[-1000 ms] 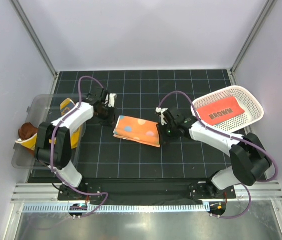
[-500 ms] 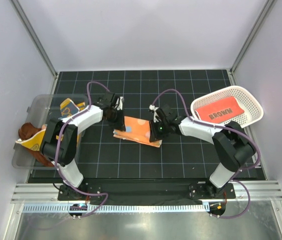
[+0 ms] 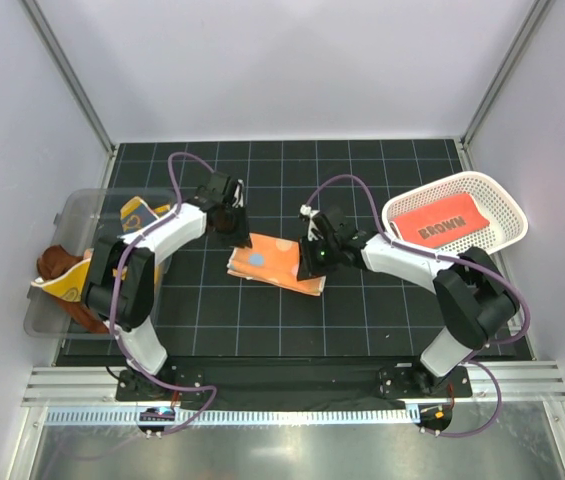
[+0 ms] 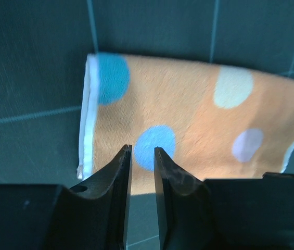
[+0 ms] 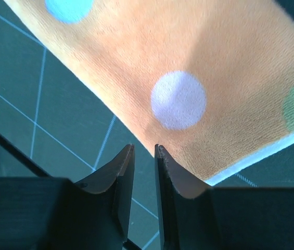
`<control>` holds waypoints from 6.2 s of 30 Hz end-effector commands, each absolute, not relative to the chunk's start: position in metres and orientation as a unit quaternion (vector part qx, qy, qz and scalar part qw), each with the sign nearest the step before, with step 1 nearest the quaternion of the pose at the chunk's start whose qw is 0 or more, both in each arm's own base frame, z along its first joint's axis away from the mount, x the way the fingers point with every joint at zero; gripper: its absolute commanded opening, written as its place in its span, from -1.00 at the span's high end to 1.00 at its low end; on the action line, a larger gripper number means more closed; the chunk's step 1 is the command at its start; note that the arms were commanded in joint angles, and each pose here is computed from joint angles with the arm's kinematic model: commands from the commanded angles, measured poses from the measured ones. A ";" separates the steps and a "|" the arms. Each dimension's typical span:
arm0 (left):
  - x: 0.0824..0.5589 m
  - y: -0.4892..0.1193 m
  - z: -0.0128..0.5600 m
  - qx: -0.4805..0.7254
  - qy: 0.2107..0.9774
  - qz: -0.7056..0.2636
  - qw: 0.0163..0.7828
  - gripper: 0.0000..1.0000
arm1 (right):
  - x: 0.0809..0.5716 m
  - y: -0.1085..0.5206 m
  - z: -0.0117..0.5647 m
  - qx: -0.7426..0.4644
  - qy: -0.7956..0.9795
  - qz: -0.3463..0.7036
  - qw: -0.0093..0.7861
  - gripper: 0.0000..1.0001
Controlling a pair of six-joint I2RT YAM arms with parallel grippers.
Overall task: Fold and stack the towels
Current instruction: Fold the towel, then neatly place the folded towel into the bin, then grab crumpled towel
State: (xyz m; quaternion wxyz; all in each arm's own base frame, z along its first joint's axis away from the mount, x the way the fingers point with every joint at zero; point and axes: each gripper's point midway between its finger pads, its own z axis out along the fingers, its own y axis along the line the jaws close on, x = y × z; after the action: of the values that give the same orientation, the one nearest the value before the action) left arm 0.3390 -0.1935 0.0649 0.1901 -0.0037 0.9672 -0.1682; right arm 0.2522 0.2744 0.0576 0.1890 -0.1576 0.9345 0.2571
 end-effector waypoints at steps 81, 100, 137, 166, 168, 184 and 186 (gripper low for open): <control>0.326 -0.143 0.074 -0.123 0.964 -0.038 0.232 0.27 | 0.285 0.226 0.021 0.169 0.902 0.245 0.313 0.28; 0.316 -0.169 0.168 -0.072 0.942 -0.155 0.289 0.24 | 0.271 0.120 0.105 -0.050 0.971 0.062 0.224 0.98; 0.329 -0.183 0.172 -0.022 0.947 -0.164 0.276 0.20 | 0.407 -0.119 0.213 -0.052 0.923 -0.235 0.300 0.98; 0.344 -0.186 0.177 -0.008 0.949 -0.150 0.277 0.17 | 0.478 -0.214 0.151 0.006 0.912 -0.311 0.268 -0.05; 0.345 -0.183 0.185 -0.010 0.948 -0.146 0.283 0.17 | 0.479 -0.210 0.164 0.032 0.907 -0.305 0.289 -0.19; 0.371 0.022 0.246 -0.245 0.875 0.160 0.385 -0.26 | 0.412 0.123 0.286 0.005 0.883 0.016 0.470 -0.99; 0.357 0.065 0.227 -0.284 0.870 0.217 0.340 -0.29 | 0.397 0.164 0.283 -0.013 0.883 0.088 0.460 -0.99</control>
State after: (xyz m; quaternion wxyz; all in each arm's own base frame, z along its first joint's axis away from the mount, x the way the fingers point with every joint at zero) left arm 0.3886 -0.0038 0.2465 0.3939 -0.2287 0.8855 0.0920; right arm 0.4174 0.1399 0.2891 0.4853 -0.0552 0.8726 -0.0099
